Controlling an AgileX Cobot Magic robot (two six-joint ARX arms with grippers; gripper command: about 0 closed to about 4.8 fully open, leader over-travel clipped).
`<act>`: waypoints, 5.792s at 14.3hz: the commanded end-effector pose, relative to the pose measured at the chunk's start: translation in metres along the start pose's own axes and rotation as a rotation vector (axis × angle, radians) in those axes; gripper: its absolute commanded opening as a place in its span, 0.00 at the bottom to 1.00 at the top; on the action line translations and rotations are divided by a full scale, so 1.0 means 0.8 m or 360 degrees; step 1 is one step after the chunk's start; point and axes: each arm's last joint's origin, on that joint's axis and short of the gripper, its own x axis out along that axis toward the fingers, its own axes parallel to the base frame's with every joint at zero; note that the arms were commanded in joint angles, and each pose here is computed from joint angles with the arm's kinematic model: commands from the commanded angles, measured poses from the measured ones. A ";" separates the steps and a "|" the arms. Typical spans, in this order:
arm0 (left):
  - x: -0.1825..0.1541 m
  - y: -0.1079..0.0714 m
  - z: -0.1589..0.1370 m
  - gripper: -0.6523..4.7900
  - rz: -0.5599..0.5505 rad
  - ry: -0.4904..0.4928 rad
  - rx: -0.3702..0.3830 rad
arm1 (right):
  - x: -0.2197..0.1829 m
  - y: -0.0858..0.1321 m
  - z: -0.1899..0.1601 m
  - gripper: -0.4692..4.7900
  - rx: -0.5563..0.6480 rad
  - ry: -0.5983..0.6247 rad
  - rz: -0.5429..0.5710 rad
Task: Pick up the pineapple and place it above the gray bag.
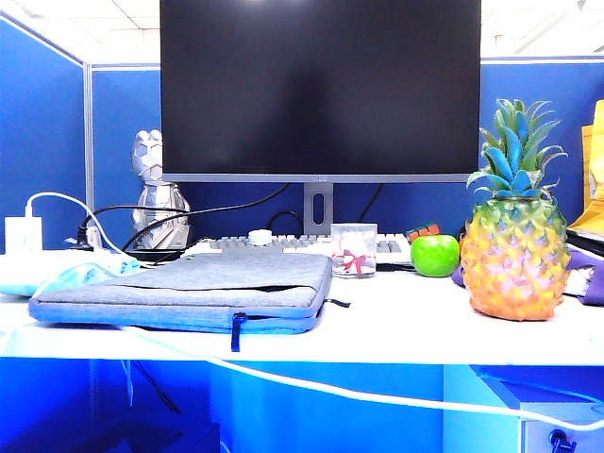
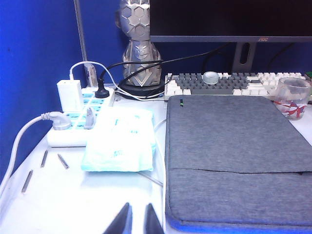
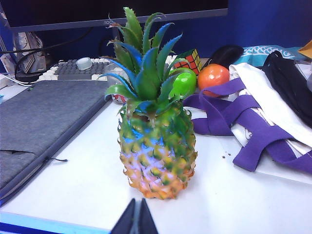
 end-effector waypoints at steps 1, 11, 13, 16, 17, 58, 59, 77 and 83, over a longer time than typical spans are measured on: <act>0.000 0.000 0.003 0.22 -0.0005 -0.0026 -0.0001 | 0.000 0.000 0.004 0.09 -0.0009 -0.0028 0.0003; -0.005 -0.002 0.030 0.23 -0.0139 -0.0286 -0.0197 | -0.002 0.003 0.023 0.39 0.0060 -0.0281 0.0040; -0.015 0.002 0.072 0.29 -0.0083 -0.0452 -0.0209 | -0.008 0.006 0.043 1.00 0.0079 -0.0543 0.0089; 0.008 0.000 0.125 1.00 -0.0158 -0.0331 -0.0191 | -0.015 0.011 0.071 1.00 0.0095 -0.0687 0.0149; 0.029 -0.002 0.138 1.00 -0.0209 -0.0211 -0.0185 | -0.015 0.012 0.082 1.00 0.0095 -0.0679 0.0151; 0.191 -0.022 0.141 1.00 -0.0564 0.0419 -0.0191 | 0.279 0.004 0.215 0.09 -0.0011 0.0273 0.0846; 0.191 -0.022 0.141 1.00 -0.0564 0.0420 -0.0191 | 0.281 0.018 0.235 0.09 -0.0045 0.0205 0.0895; 0.188 -0.012 0.142 1.00 -0.0374 0.0430 -0.0081 | 0.446 0.228 0.146 0.09 -0.0292 0.0306 0.1376; 0.187 -0.012 0.135 1.00 -0.0385 0.0517 -0.0087 | 0.458 0.250 0.077 0.09 -0.0403 0.0530 0.1309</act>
